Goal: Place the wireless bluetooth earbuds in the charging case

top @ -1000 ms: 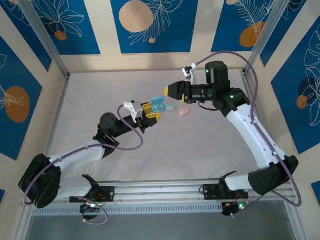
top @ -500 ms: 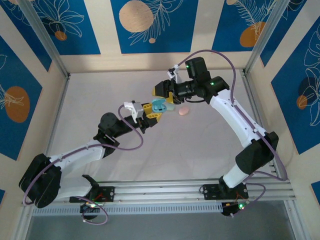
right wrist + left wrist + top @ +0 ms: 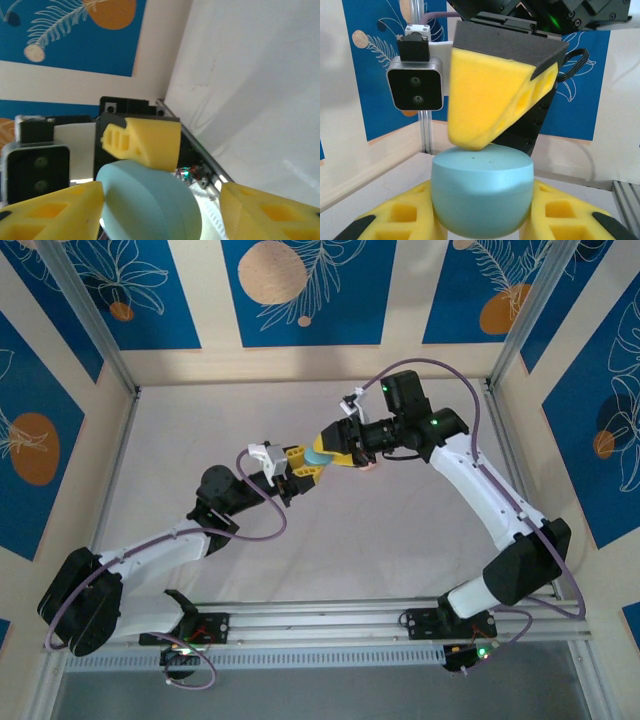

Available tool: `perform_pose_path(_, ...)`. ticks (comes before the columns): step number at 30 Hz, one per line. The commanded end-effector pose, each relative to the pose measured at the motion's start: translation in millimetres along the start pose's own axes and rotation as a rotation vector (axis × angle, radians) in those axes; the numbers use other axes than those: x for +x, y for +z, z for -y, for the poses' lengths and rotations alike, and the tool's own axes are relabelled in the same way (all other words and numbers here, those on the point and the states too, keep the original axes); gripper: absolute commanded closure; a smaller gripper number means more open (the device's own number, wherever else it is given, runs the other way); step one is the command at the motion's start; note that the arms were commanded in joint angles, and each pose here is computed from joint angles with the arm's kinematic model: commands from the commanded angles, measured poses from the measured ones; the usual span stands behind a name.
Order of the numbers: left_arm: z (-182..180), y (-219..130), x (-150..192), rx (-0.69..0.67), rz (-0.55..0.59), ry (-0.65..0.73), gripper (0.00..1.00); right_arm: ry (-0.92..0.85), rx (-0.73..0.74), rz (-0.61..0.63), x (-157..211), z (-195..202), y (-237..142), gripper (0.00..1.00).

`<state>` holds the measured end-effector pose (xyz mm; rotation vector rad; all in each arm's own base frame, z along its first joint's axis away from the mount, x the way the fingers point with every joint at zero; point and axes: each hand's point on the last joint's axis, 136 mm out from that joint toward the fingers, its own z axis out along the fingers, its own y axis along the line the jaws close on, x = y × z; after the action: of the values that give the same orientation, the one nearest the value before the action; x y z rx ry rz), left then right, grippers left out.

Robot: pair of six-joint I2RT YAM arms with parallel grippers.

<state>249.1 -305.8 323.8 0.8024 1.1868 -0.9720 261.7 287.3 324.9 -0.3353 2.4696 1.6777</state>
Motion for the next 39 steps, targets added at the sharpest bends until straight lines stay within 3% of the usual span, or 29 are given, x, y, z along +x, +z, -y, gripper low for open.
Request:
perform_pose_path(1, 3.9, 3.6, -24.0, 0.012, 0.07, 0.042, 0.72, 0.023, -0.135, -0.053, 9.9, -19.2, -4.2, 0.44)
perform_pose_path(9, 5.2, 6.3, -22.4, 0.03, 0.069, 0.032, 0.72, 0.063, -0.204, -0.102, 12.0, -21.8, 0.0, 0.49)
perform_pose_path(17, -0.5, 6.7, -13.6, -0.001, 0.036, 0.026, 0.67, 0.05, -0.216, -0.096, 11.6, -21.4, -1.9, 0.74)
perform_pose_path(21, -4.9, 6.3, -6.3, -0.027, 0.002, 0.025, 0.58, 0.05, -0.203, -0.051, 6.1, -14.9, -7.6, 0.79)
perform_pose_path(27, -7.8, 3.9, 2.9, -0.05, -0.039, 0.023, 0.34, 0.077, -0.178, 0.042, -5.3, 2.2, -15.5, 0.8)
perform_pose_path(29, -6.8, 1.4, 7.0, -0.05, -0.06, 0.02, 0.34, 0.099, -0.148, 0.08, -9.8, 14.8, -17.1, 0.8)
perform_pose_path(32, -10.1, -5.7, 11.8, -0.087, -0.083, 0.026, 0.24, 0.133, -0.102, 0.115, -15.1, 40.9, -17.1, 0.8)
perform_pose_path(36, -19.8, -21.2, 8.9, -0.185, -0.089, 0.034, 0.21, 0.244, 0.049, 0.186, -20.4, 110.3, -10.1, 0.8)
perform_pose_path(39, -26.1, -29.4, 10.1, -0.243, -0.12, 0.031, 0.2, 0.331, 0.128, 0.172, -17.4, 157.5, 5.8, 0.8)
